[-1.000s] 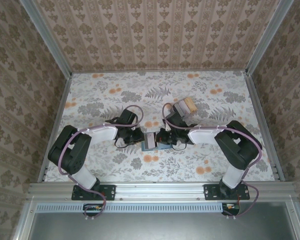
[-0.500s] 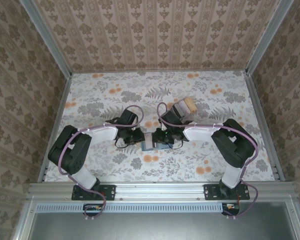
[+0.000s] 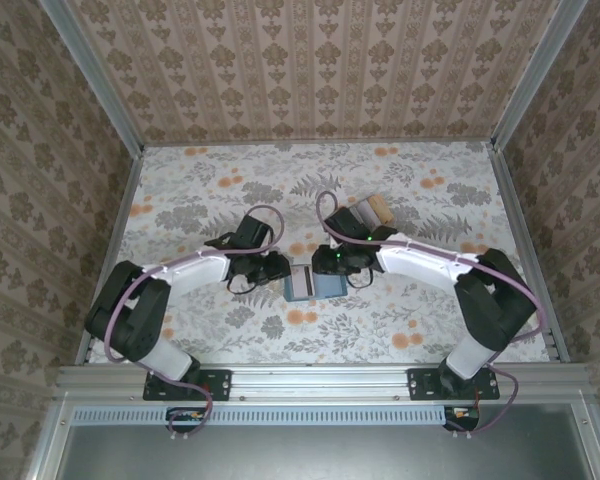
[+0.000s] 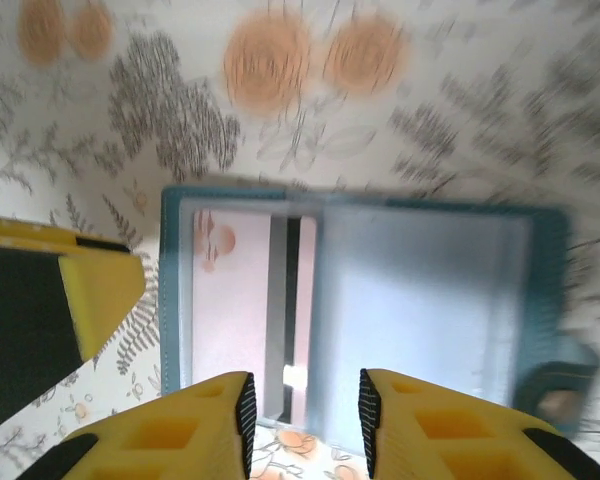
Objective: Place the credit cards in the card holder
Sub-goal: Insert the credit card into the card slot, then pick up the credit card from the storage box.
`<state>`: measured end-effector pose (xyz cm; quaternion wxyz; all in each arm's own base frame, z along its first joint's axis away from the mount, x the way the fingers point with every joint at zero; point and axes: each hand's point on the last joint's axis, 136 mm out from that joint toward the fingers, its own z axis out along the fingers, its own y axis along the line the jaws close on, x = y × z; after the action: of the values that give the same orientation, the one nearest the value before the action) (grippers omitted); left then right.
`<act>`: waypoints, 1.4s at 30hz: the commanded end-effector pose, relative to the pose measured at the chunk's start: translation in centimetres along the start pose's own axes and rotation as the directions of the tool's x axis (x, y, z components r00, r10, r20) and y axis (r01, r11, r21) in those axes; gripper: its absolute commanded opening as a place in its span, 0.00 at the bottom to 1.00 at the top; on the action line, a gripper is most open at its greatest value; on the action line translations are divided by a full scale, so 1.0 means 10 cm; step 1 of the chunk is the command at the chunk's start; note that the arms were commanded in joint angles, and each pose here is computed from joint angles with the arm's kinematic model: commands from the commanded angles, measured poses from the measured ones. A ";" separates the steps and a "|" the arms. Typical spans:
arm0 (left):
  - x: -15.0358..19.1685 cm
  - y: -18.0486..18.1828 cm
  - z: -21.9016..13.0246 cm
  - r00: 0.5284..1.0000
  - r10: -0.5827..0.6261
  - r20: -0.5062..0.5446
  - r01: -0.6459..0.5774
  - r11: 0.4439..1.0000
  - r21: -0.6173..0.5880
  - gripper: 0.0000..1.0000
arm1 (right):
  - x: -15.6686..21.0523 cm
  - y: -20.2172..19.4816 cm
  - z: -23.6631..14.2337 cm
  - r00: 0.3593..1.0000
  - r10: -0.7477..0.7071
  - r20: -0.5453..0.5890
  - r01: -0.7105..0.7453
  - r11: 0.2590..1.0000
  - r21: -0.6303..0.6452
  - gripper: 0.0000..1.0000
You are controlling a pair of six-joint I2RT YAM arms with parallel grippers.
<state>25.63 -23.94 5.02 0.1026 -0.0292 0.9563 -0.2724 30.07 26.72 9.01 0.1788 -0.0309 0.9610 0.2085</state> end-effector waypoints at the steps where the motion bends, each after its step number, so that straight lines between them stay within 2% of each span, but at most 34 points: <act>1: -0.10 -0.09 -0.17 0.997 0.037 0.063 -0.037 0.999 0.003 0.34 | -0.33 -0.33 -0.40 0.992 -0.095 0.088 0.077 0.980 0.185 0.37; 5: -0.20 -0.21 -0.30 0.992 0.055 0.112 -0.058 0.998 0.030 0.38 | -0.61 -0.62 -0.54 0.987 -0.137 0.082 0.106 0.946 0.306 0.37; 12: -0.35 -0.36 -0.48 0.981 0.069 0.182 -0.081 0.995 0.059 0.43 | -0.86 -0.91 -0.39 0.973 -0.223 -0.051 0.222 0.867 0.446 0.37; 26: -0.36 -0.35 -0.52 0.979 0.055 0.197 -0.069 0.995 0.066 0.46 | -1.06 -1.13 -0.02 0.939 -0.291 -0.184 0.343 0.754 0.560 0.41; 37: -0.35 -0.30 -0.52 0.980 0.040 0.194 -0.053 0.997 0.062 0.47 | -1.09 -1.26 0.15 0.926 -0.300 -0.229 0.377 0.705 0.600 0.41; 42: -0.34 -0.27 -0.51 0.981 0.039 0.190 -0.050 0.997 0.056 0.47 | -1.13 -1.35 0.10 0.923 -0.310 -0.227 0.380 0.652 0.656 0.40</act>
<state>27.80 -23.75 10.89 0.1931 -0.0272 0.9345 -0.2977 42.51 16.14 6.62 0.1708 -0.1495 0.9616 -0.1545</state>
